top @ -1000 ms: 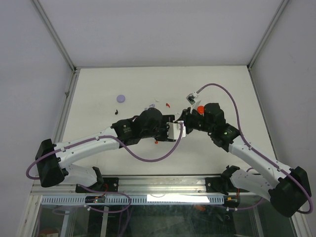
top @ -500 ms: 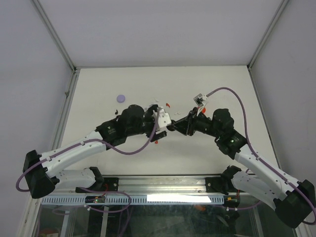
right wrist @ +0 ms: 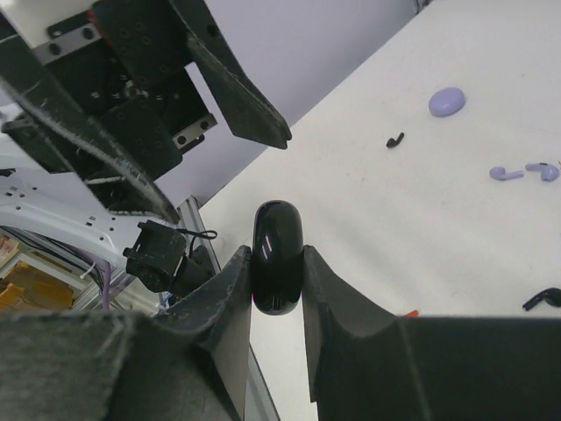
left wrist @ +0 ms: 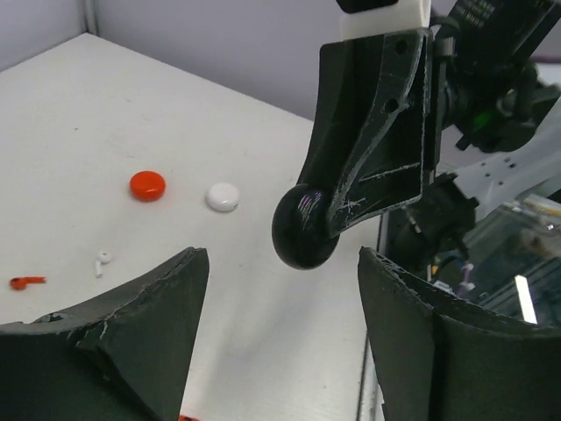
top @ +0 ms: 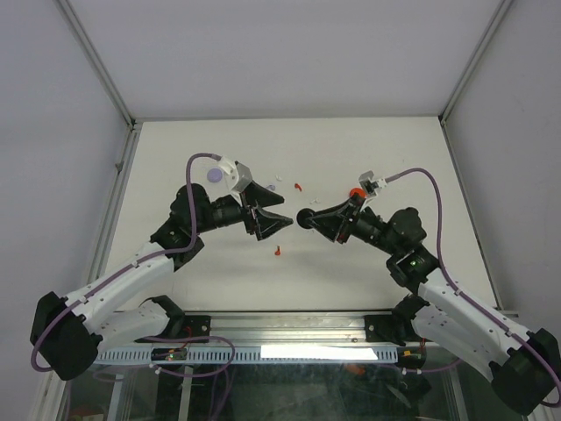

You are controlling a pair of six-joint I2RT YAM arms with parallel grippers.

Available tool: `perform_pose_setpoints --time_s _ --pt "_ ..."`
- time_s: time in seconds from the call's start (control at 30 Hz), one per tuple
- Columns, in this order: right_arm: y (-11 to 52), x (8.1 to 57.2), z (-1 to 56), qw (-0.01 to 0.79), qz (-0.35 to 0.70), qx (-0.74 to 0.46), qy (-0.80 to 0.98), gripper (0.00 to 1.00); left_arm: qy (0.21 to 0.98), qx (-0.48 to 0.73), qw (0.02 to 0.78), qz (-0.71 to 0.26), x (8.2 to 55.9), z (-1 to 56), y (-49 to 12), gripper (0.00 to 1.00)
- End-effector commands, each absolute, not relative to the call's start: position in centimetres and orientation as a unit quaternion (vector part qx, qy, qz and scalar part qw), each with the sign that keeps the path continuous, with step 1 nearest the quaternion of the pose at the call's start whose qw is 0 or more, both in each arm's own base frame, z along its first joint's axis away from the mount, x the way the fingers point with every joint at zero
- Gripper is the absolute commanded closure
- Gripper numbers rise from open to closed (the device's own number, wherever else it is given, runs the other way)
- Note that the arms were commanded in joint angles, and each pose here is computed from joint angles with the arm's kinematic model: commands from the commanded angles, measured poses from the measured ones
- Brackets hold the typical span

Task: Insert the wireless bluetooth earbuds into the charging case
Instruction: Pick up the charging case at the center of the board.

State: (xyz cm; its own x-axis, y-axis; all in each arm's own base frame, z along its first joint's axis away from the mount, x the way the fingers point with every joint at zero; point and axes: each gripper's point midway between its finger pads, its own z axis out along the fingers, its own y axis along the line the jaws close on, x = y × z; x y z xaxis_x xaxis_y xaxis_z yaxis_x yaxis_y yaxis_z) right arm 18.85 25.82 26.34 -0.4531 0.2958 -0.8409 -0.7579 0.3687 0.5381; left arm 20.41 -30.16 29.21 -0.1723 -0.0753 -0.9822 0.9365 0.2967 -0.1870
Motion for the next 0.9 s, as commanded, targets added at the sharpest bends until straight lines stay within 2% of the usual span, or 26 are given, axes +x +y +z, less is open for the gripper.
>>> perform_pose_setpoints --time_s 0.0,0.2,0.87 --pt "25.3 18.4 30.8 0.555 0.565 -0.168 0.587 0.94 0.536 0.307 0.510 -0.598 18.1 33.8 -30.4 0.32" --pt "25.4 17.9 31.4 0.563 0.586 -0.168 0.558 0.94 0.536 0.272 0.478 -0.640 18.0 33.7 -30.8 0.41" --pt "26.4 17.7 31.6 0.547 0.605 -0.185 0.549 0.92 0.538 0.273 0.440 -0.665 18.3 32.3 -32.1 0.58"
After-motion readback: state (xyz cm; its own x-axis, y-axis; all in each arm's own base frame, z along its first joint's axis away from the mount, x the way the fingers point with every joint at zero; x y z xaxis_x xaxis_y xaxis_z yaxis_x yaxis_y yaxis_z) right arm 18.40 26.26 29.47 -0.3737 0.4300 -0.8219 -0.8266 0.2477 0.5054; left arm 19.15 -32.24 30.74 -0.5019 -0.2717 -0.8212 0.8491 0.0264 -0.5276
